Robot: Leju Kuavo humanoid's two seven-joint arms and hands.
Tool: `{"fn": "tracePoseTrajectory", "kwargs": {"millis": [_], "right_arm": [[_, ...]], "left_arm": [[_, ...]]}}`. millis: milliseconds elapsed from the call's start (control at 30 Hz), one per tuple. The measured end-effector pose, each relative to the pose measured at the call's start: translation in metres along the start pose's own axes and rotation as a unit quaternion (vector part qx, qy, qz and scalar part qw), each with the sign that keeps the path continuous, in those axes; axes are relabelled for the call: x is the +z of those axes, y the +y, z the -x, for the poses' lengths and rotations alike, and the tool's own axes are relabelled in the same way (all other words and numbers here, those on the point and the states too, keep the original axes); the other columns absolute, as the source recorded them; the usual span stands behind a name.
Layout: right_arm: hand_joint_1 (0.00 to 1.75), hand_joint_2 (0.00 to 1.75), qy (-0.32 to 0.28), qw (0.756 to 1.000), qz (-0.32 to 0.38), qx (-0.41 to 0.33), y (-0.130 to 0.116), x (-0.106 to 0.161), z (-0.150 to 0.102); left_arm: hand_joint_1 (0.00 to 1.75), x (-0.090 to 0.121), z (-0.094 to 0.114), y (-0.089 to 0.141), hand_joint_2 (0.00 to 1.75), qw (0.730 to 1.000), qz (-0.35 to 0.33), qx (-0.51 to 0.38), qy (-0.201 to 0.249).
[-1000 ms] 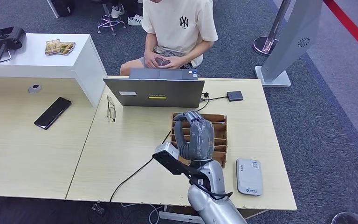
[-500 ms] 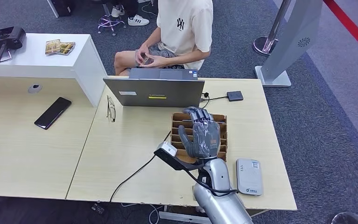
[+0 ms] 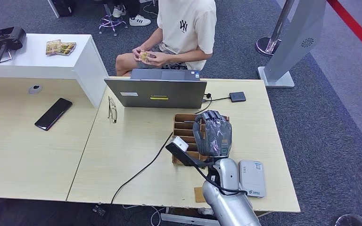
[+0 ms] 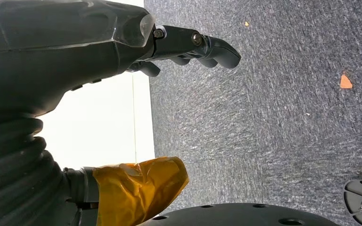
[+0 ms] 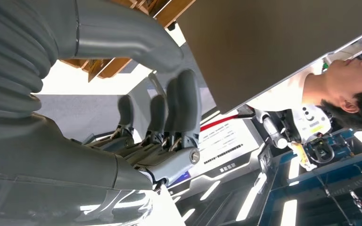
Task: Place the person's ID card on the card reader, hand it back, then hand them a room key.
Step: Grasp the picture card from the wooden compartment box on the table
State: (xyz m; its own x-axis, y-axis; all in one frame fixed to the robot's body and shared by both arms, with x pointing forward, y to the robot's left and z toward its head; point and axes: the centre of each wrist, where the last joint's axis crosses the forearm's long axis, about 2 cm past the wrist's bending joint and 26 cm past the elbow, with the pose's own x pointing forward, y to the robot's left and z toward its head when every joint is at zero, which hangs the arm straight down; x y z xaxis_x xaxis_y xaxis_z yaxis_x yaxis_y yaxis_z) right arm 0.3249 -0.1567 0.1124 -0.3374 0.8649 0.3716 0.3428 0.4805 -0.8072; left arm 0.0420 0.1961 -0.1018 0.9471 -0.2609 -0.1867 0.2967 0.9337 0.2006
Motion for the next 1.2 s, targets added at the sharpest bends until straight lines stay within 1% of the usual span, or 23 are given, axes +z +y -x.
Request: {"fn": "tracePoseTrajectory", "kwargs": {"millis": [133,367,533,667,967,1200], "right_arm": [[1.00,1.75,0.005,1.000,0.001,0.003,-0.001,0.000,0.003],[0.99,1.75,0.015,1.000,-0.001,0.008,0.000,0.002,0.008],[0.89,1.75,0.024,1.000,-0.007,0.011,0.001,0.005,0.012],[0.89,1.75,0.031,0.999,-0.013,0.014,0.003,0.008,0.016],[0.96,1.75,0.054,0.998,-0.030,0.028,0.007,0.016,0.029],[0.96,1.75,0.066,0.996,-0.040,0.035,0.008,0.020,0.037]], "left_arm": [[0.00,0.000,0.000,0.000,1.75,1.000,0.000,0.000,0.000],[0.00,0.000,0.000,0.000,1.75,1.000,0.000,0.000,0.000],[0.00,0.000,0.000,0.000,1.75,1.000,0.000,0.000,0.000],[0.00,0.000,0.000,0.000,1.75,1.000,0.000,-0.001,0.000],[0.00,0.000,0.000,0.000,1.75,1.000,0.000,-0.003,-0.001],[0.00,0.000,0.000,0.000,1.75,1.000,0.000,-0.005,-0.001]]}}
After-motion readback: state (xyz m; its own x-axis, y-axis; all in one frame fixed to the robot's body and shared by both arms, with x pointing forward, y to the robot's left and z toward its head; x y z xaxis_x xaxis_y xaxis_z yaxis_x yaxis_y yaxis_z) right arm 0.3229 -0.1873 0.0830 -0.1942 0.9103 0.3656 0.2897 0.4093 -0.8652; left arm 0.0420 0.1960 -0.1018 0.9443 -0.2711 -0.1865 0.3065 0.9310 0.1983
